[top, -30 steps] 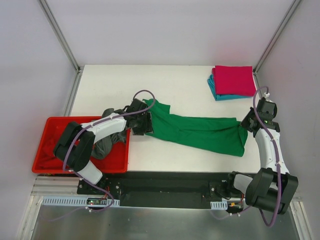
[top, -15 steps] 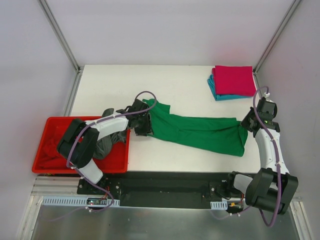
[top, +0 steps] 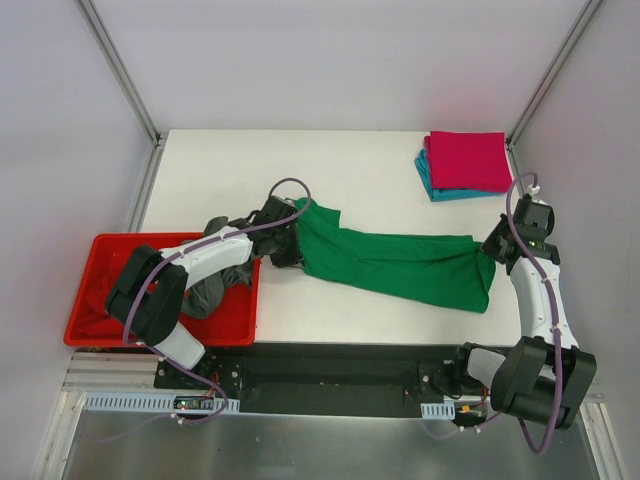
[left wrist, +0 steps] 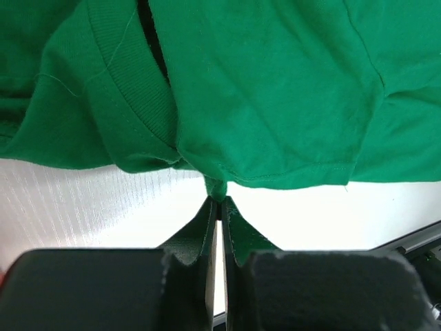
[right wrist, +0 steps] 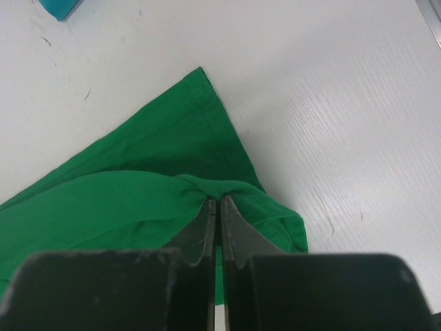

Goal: Fold and stack the t-shirts
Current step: Flatten out the tshirt

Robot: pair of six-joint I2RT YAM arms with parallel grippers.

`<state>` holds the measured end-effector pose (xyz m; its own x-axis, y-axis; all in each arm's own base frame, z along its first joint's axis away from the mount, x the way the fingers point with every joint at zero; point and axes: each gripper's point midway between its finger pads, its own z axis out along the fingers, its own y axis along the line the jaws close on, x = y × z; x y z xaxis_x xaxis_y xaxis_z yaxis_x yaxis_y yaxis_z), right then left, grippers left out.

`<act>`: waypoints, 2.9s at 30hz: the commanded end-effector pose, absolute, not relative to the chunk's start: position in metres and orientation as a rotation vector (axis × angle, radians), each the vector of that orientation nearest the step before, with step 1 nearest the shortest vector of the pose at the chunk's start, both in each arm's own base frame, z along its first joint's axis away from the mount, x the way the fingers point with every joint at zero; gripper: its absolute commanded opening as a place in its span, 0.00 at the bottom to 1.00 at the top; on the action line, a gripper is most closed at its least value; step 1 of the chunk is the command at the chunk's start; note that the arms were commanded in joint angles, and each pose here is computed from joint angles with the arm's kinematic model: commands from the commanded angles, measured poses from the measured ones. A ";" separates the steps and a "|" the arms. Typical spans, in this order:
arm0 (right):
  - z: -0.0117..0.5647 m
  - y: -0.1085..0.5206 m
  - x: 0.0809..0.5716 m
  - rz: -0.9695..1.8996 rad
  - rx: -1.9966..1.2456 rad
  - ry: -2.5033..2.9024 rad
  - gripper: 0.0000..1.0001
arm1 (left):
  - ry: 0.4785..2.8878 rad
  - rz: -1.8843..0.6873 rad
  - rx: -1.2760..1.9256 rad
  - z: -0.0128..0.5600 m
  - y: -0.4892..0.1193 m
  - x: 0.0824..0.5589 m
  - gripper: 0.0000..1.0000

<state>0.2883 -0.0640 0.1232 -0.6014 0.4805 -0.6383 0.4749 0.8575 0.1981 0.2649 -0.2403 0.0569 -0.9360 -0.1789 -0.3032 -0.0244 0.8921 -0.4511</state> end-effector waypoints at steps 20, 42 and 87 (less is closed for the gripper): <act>0.221 -0.056 0.287 0.035 0.461 2.107 0.00 | 2.126 -0.727 0.114 0.248 -0.240 0.301 0.00; 0.565 -0.034 0.106 -0.178 0.294 1.397 0.00 | 1.072 -0.896 0.264 0.662 -0.137 0.140 0.00; 0.186 -0.088 0.410 -0.025 0.232 2.334 0.89 | 2.024 -0.594 0.044 0.241 -0.245 0.586 0.99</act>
<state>0.4196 -0.0923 0.1567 -0.7292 0.1972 -0.6553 0.2010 0.9771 0.0704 0.5977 -0.2397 0.1285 -0.6353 -0.1228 -0.7625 0.1808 0.9362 -0.3014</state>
